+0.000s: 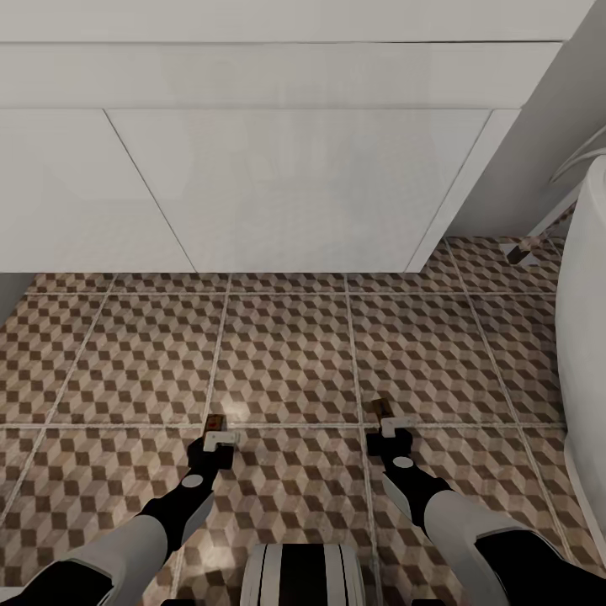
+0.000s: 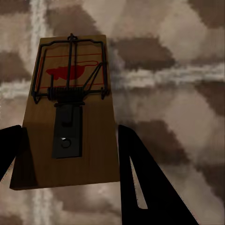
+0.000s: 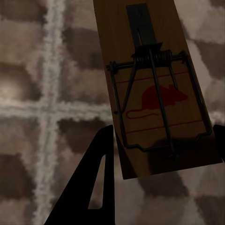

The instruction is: Take the four mousetraps from the cabinet in the bathroom and place them on the bathroom floor. Make sure all four end up on the same floor surface, and ensure that at least two of them are either under or directly next to the same bathroom sink.

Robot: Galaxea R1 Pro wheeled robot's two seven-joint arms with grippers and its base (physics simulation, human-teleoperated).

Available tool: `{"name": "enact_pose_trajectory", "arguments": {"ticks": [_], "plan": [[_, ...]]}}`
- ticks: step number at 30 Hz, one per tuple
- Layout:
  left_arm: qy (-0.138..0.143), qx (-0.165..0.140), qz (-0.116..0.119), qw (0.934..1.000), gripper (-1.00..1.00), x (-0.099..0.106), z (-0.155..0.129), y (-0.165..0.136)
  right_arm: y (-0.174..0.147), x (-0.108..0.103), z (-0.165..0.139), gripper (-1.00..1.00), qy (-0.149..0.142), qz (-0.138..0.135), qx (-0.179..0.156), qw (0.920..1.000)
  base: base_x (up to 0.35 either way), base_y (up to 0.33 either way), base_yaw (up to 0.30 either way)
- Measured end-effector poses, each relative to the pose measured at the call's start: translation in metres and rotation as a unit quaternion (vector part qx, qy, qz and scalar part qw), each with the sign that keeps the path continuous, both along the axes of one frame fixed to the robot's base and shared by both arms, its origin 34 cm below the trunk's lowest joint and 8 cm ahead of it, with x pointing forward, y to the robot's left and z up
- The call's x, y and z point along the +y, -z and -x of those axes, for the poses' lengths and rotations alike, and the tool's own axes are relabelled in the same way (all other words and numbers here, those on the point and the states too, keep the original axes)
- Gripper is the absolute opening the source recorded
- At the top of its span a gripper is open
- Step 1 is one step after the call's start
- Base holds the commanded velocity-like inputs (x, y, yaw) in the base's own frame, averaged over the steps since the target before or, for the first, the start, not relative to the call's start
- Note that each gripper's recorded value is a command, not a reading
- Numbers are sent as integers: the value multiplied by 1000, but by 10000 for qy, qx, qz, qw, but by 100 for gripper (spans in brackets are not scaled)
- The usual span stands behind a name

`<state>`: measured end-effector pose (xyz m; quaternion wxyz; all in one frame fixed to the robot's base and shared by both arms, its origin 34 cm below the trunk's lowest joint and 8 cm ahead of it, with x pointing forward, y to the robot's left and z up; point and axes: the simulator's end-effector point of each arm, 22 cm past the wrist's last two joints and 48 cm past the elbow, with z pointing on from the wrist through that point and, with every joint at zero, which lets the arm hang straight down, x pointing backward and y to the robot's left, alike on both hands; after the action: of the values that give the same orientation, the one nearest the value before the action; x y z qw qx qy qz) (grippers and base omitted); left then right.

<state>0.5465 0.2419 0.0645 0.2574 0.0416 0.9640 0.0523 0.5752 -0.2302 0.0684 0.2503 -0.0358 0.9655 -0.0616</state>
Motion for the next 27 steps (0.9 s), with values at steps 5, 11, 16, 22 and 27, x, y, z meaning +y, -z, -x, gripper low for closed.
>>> {"name": "enact_pose_trajectory", "arguments": {"ticks": [5,11,16,22,27], "plan": [[52,46,93,9999,-100,8,2,2,0,0,0,-100,2,3,-4,10000,0,0,0],[103,92,18,9999,-100,53,4,2,0,0,-1,-100,-2,4,-9,10000,0,0,0],[64,87,-6,9999,-100,63,4,2,0,0,0,-100,-9,6,-9,10000,0,0,0],[44,80,-22,10000,-100,67,4,1,0,0,0,-100,-13,7,-5,10000,0,0,0],[42,72,-33,10000,-100,70,4,1,0,0,1,-100,-11,7,0,10000,0,0,0]]}}
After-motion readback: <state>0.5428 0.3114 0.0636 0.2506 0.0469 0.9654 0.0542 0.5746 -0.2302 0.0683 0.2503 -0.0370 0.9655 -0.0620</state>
